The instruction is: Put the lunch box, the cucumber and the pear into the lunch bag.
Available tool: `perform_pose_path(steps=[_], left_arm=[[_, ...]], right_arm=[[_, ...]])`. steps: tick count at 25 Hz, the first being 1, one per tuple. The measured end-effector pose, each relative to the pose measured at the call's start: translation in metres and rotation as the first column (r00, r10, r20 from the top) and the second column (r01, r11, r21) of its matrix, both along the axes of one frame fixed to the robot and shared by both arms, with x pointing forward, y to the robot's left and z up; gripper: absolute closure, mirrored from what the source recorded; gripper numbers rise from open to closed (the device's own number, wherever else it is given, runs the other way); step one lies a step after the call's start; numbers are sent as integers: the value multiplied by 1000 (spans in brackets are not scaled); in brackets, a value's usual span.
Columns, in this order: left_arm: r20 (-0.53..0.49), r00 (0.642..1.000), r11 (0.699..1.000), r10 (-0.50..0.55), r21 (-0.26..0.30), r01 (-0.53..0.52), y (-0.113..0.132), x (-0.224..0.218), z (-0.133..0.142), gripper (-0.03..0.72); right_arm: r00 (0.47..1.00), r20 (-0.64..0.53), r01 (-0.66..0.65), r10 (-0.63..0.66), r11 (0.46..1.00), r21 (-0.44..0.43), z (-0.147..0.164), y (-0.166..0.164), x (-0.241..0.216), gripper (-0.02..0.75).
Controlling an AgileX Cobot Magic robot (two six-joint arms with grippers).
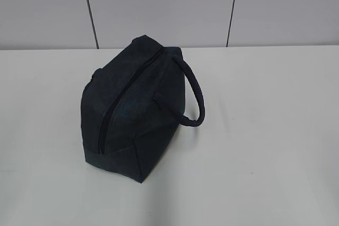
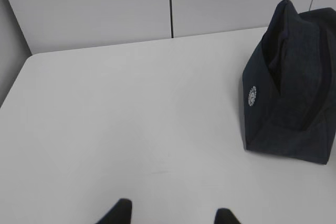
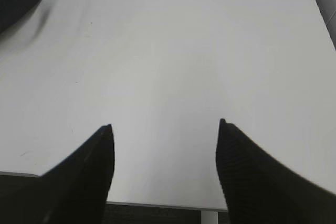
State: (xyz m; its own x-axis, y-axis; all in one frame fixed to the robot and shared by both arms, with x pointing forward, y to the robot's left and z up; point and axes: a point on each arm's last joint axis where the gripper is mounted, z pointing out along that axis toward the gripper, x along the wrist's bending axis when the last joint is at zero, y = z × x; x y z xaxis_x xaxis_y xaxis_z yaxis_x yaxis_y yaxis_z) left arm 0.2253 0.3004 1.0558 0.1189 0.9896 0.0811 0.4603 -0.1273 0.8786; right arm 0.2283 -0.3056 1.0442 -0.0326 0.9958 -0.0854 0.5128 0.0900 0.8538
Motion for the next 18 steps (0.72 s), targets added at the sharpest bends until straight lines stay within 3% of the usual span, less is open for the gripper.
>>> perform_pose_path(steps=[18], left_arm=[[0, 1000, 1000, -1, -1, 1, 0, 0, 0, 421]], right_arm=[[1000, 0, 2, -2, 1000, 0, 0, 0, 0, 259]])
